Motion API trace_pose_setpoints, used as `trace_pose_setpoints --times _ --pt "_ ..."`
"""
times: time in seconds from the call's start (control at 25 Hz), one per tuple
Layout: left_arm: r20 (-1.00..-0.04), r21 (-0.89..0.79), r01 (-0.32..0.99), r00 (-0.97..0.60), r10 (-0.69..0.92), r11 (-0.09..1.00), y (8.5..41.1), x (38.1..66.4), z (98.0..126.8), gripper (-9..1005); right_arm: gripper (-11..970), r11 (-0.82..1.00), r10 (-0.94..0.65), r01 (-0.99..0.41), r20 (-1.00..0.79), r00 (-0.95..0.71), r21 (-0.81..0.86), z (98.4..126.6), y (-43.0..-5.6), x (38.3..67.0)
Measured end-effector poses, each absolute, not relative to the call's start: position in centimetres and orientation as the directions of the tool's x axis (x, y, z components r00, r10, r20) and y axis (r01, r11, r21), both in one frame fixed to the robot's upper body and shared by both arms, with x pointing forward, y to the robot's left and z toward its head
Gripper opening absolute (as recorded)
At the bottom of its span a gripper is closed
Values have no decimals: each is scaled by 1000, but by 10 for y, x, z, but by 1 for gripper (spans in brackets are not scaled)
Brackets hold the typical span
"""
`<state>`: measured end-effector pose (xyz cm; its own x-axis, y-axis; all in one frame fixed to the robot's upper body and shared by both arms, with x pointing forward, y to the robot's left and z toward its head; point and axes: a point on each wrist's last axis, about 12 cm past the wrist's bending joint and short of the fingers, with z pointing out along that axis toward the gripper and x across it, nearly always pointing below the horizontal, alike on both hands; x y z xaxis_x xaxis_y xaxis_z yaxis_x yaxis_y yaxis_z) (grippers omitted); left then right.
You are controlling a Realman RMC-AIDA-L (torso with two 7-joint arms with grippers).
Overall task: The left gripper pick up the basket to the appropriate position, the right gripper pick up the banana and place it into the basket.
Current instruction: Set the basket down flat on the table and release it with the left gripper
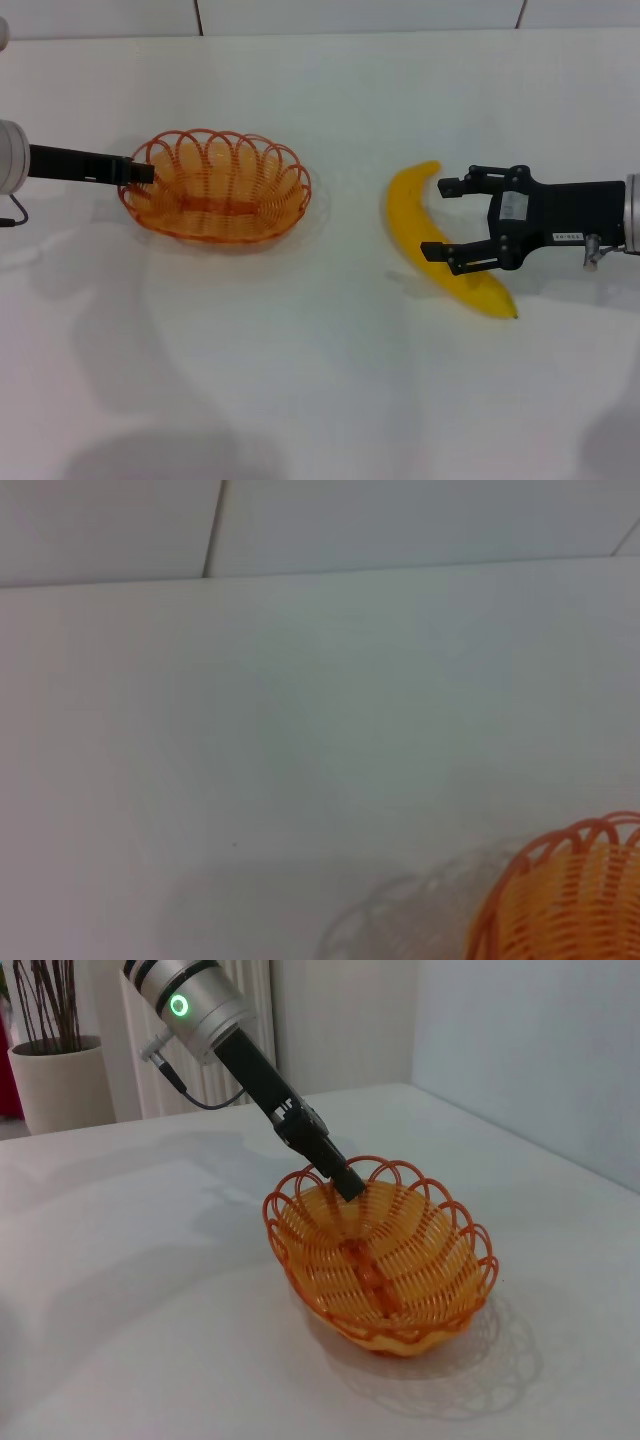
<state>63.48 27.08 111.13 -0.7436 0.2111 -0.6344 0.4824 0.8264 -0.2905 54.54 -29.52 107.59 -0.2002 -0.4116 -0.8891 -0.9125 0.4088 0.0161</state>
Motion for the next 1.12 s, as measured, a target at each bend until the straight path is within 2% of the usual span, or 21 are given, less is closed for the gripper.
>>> trace_pose_setpoints --times 0.56,1.12 --pt "-628 -301 480 -750 208 824 270 632 1106 88 905 411 -410 -911 -889 -205 20 1075 -296 545" --pt "-670 -287 520 -709 220 804 267 634 1109 478 905 416 -410 -909 -887 -211 24 1074 -298 543"
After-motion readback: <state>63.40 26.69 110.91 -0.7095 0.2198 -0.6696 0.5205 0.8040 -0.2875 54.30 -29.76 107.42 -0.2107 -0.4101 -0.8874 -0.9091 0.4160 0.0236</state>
